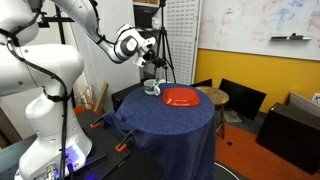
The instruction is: Place the green marker inside the mug
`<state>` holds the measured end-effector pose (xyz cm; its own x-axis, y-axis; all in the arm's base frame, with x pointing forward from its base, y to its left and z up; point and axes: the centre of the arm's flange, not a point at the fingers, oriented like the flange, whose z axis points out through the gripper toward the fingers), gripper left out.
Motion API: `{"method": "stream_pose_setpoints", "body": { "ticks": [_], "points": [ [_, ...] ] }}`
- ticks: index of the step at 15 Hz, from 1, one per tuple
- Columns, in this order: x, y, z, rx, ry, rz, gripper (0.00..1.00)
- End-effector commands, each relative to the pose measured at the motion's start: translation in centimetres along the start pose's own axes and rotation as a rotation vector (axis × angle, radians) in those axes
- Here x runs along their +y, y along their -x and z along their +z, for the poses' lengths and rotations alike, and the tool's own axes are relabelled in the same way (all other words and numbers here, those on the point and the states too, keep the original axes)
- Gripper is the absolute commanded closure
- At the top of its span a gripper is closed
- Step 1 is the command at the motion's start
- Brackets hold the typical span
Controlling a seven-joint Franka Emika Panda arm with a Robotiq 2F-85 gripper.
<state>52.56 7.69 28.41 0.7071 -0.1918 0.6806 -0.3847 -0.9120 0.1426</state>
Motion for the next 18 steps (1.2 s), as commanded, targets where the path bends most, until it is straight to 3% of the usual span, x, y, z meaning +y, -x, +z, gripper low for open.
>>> {"method": "stream_pose_setpoints", "body": {
  "ticks": [1, 9, 10, 18],
  "points": [
    [2.7, -0.3, -3.6, -0.057, -0.06, 0.031, 0.0],
    [7.4, -0.8, -6.2, -0.103, -0.212, -0.056, 0.0],
    [5.3, -0.8, -3.6, -0.078, -0.128, -0.027, 0.0],
    [5.4, -0.6, -3.6, -0.084, -0.132, -0.035, 0.0]
  ]
}}
